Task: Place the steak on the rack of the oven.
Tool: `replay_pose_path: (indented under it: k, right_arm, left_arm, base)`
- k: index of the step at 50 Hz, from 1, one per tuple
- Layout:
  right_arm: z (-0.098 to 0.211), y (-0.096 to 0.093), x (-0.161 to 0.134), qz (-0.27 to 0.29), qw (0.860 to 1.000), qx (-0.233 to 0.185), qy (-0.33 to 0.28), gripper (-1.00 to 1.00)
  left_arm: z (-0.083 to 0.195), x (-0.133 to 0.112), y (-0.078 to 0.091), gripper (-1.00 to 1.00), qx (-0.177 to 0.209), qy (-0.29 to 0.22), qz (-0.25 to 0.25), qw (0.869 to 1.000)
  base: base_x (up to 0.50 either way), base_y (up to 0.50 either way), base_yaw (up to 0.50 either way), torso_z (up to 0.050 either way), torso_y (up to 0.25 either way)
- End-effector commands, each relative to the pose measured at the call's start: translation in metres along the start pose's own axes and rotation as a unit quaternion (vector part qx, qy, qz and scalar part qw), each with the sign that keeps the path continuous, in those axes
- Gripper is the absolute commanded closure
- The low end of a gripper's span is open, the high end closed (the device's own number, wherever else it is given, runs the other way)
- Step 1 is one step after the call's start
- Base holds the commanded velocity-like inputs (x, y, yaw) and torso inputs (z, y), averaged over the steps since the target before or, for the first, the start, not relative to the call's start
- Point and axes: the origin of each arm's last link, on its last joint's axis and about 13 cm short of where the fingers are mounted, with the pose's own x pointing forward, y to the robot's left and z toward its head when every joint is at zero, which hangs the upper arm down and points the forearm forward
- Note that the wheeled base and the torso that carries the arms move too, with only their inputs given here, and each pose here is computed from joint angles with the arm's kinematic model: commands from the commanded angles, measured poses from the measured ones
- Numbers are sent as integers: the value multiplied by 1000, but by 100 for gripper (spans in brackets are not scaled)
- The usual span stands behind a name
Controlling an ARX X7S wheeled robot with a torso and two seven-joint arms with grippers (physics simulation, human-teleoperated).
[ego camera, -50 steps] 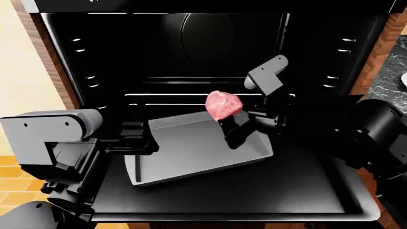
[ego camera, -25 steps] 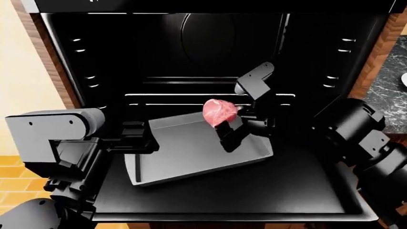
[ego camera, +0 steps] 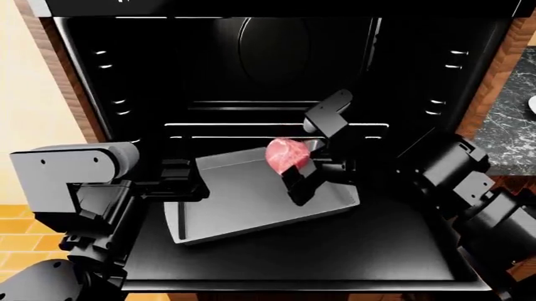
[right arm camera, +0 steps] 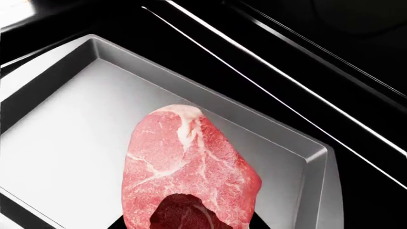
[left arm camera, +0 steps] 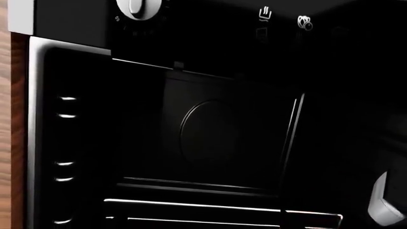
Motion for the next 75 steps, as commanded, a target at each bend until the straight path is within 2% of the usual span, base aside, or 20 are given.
replay_pose_path:
  k: [1, 11, 25, 26, 40, 49, 63, 72, 75]
  right_arm:
    - [2, -2, -1, -7, 1000, -10, 1, 100]
    - [-1, -2, 2, -13, 1000, -19, 19, 100]
    - [4, -1, 1, -9, 1000, -20, 10, 100]
    - [4, -1, 0, -9, 1000, -20, 9, -100]
    - [16, -4, -12, -24, 999, -29, -25, -100]
    - [12, 1, -34, -34, 998, -21, -54, -100]
    - [3, 32, -91, -36, 991, -36, -123, -100]
    - [-10, 51, -126, -58, 987, -36, -145, -100]
    - [-14, 62, -144, -66, 984, -38, -162, -100]
  left_arm:
    - [0, 0, 0, -100, 0, 0, 0, 1000]
    - [0, -1, 0, -100, 0, 0, 0, 1000]
    - [0, -2, 1, -100, -1, -2, 1, 1000]
    - [0, -2, 1, -100, -1, -2, 0, 1000]
    - [3, -3, -1, -100, -1, -5, -4, 1000]
    - [8, -9, -4, -100, 2, -11, -7, 1000]
    - [23, -25, -8, -100, 11, -28, -17, 999]
    - [33, -39, -7, -100, 11, -45, -23, 999]
    - [37, -45, -8, -100, 11, -52, -27, 998]
  base:
    - [0, 0, 0, 0, 0]
    - [0, 0, 0, 0, 1]
    - [0, 0, 0, 0, 0]
    - [0, 0, 0, 0, 0]
    - [0, 0, 0, 0, 0]
    - [0, 0, 0, 0, 0]
    - [0, 0, 0, 0, 0]
    - [0, 0, 0, 0, 0]
    - [0, 0, 0, 0, 0]
